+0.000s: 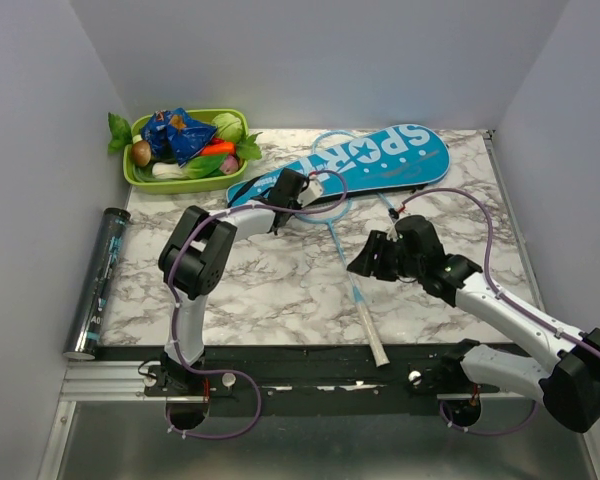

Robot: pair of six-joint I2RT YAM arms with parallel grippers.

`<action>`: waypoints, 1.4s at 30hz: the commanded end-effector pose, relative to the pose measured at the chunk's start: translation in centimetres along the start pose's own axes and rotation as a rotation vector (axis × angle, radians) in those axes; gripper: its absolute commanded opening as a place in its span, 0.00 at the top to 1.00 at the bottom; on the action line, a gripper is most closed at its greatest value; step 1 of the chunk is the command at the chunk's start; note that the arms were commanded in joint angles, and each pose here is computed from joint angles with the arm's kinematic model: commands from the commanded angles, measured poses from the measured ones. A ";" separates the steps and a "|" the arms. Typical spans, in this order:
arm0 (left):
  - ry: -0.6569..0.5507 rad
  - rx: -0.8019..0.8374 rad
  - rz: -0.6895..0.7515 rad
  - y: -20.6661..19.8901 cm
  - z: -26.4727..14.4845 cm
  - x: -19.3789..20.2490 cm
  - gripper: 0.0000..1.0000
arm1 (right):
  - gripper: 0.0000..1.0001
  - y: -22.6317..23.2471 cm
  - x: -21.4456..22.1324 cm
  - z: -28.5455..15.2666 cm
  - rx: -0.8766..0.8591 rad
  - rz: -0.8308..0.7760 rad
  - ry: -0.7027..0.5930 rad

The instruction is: Pack up the badminton gear

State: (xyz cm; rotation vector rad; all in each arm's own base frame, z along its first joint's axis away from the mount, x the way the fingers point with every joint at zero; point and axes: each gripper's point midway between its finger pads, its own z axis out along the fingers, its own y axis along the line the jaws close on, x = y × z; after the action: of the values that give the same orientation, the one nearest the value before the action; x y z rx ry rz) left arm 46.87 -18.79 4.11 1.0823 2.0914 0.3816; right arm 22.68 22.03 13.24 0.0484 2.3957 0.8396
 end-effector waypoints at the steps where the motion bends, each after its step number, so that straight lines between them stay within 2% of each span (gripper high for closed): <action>1: 0.019 -0.007 0.006 0.2 0.3 0.1 0.89 | 0.42 0.5 -0.4 0.1 -0.033 -0.017 -0.008; 2: 0.017 -0.006 -0.001 0.2 0.1 0.0 1.00 | 0.42 0.5 -0.3 0.1 -0.032 -0.016 -0.007; 7: -0.001 -0.011 -0.044 1.4 -1.4 -1.5 1.00 | 0.43 0.7 -0.5 -0.3 -0.039 -0.017 -0.023; 11: -0.042 -0.019 -0.088 2.8 -4.2 -3.4 1.00 | 0.43 0.4 -1.0 -1.3 -0.019 -0.023 -0.059; 14: -0.023 -0.004 -0.121 2.9 -6.0 -3.6 1.00 | 0.43 0.2 -1.0 -1.9 -0.010 -0.024 -0.072; 21: -0.084 0.056 -0.294 3.1 -12.6 -4.6 1.00 | 0.44 -1.3 -1.4 -4.0 0.061 -0.038 -0.131; 25: -0.079 0.145 -0.398 1.3 -16.5 -3.6 1.00 | 0.44 -1.9 -2.1 -4.9 0.103 -0.034 -0.176; 27: -0.132 0.152 -0.443 0.7 -19.5 -4.2 1.00 | 0.45 -1.5 -2.5 -5.2 0.095 -0.036 -0.187; 29: -0.134 0.180 -0.483 -0.9 -20.7 -3.1 1.00 | 0.47 -0.9 -2.8 -5.2 0.078 -0.036 -0.185; 30: -0.185 0.223 -0.531 -1.6 -22.8 -3.7 1.00 | 0.49 -0.8 -2.8 -5.2 0.075 -0.031 -0.183; 32: -0.197 0.270 -0.565 -3.5 -23.8 -2.8 1.00 | 0.49 -0.4 -3.1 -5.1 0.058 -0.027 -0.188; 33: -0.239 0.300 -0.592 -3.9 -25.2 -3.0 1.00 | 0.49 -0.2 -3.3 -5.1 0.048 -0.023 -0.197; 35: -0.235 0.356 -0.633 -6.5 -25.7 -2.1 1.00 | 0.47 1.3 -3.3 -5.2 -0.034 -0.014 -0.204; 36: -0.254 0.365 -0.649 -6.8 -26.4 -2.0 1.00 | 0.40 1.5 -3.2 -5.3 -0.054 0.007 -0.215; 37: -0.234 0.370 -0.670 -8.2 -26.3 -1.3 1.00 | 0.38 1.7 -3.2 -5.3 -0.070 0.017 -0.216; 42: -0.248 0.420 -0.712 -11.6 -27.2 -0.3 1.00 | 0.36 2.8 -3.0 -4.8 -0.135 0.095 -0.211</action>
State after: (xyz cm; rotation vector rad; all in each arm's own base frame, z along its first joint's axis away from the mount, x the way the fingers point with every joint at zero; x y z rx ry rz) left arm 22.28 -22.32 16.59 0.6147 2.2088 -0.3972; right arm 21.99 19.73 19.05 0.1285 2.1740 0.8725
